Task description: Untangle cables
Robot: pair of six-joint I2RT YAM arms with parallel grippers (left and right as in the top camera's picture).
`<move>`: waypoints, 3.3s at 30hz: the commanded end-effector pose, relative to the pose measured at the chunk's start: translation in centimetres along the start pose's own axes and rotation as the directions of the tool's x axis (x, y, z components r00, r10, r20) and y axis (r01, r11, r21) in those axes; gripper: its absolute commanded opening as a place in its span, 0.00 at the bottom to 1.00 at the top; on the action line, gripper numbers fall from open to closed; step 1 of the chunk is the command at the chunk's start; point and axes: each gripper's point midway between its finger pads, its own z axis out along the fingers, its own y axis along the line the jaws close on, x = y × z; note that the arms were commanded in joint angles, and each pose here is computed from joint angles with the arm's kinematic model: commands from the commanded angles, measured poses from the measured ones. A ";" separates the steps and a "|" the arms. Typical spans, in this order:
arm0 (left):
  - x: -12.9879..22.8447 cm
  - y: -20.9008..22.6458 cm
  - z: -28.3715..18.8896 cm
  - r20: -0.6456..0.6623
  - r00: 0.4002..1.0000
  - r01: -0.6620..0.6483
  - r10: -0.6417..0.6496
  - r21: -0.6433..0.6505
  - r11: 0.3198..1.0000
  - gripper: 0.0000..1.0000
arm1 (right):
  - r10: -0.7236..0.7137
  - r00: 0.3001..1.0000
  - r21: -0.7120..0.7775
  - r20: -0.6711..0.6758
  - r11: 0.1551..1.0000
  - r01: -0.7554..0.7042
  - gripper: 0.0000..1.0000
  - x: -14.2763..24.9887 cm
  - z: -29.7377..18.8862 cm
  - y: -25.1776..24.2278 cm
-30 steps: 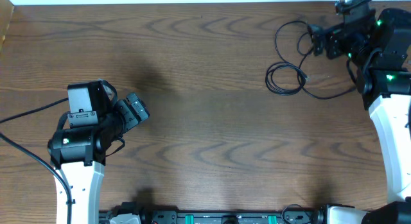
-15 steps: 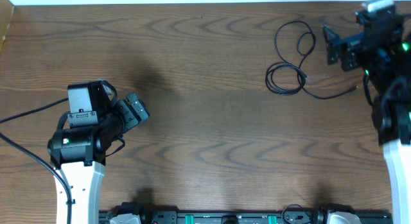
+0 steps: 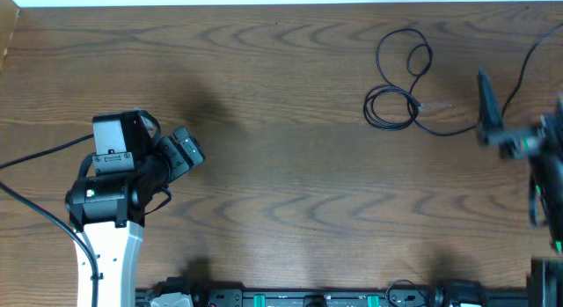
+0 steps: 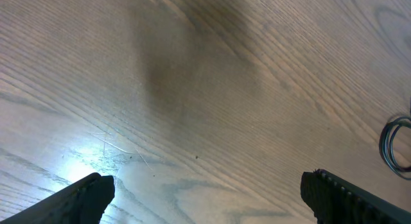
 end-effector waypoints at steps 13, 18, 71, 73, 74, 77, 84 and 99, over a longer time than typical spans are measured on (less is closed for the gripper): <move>-0.1 0.3 0.0 0.004 1.000 0.005 -0.005 -0.011 1.000 0.99 | -0.075 0.963 0.055 0.258 0.997 0.063 0.99 -7.4 -12.9 2.2; -0.1 0.3 0.0 0.004 1.000 0.005 -0.005 -0.011 1.000 0.99 | -0.098 0.942 0.201 0.319 0.979 0.034 0.99 -8.8 -17.5 0.7; -0.1 0.3 0.0 0.004 1.000 0.005 -0.005 -0.011 1.000 0.99 | -0.325 0.900 0.176 0.291 0.943 0.284 0.99 -6.9 -22.9 3.9; -0.1 0.3 0.0 0.004 1.000 0.005 -0.005 -0.011 1.000 0.99 | -0.326 0.895 0.152 0.305 0.944 0.292 0.99 -7.0 -22.9 4.4; -0.1 0.3 0.0 0.004 1.000 0.005 -0.005 -0.011 1.000 0.99 | -0.325 0.894 0.140 0.308 0.945 0.295 0.99 -7.0 -22.9 4.7; -0.1 0.3 0.0 0.004 1.000 0.005 -0.005 -0.011 1.000 0.99 | -0.322 0.890 0.089 0.323 0.947 0.310 0.99 -6.8 -22.8 5.6; -0.1 0.3 0.0 0.004 1.000 0.005 -0.005 -0.011 1.000 0.99 | -0.292 0.915 -0.027 0.279 0.950 0.311 0.99 -3.6 -20.1 7.2; -0.1 0.3 0.0 0.004 1.000 0.005 -0.005 -0.011 1.000 0.99 | 0.192 0.972 0.020 0.132 0.980 -0.197 0.99 12.6 -8.7 5.8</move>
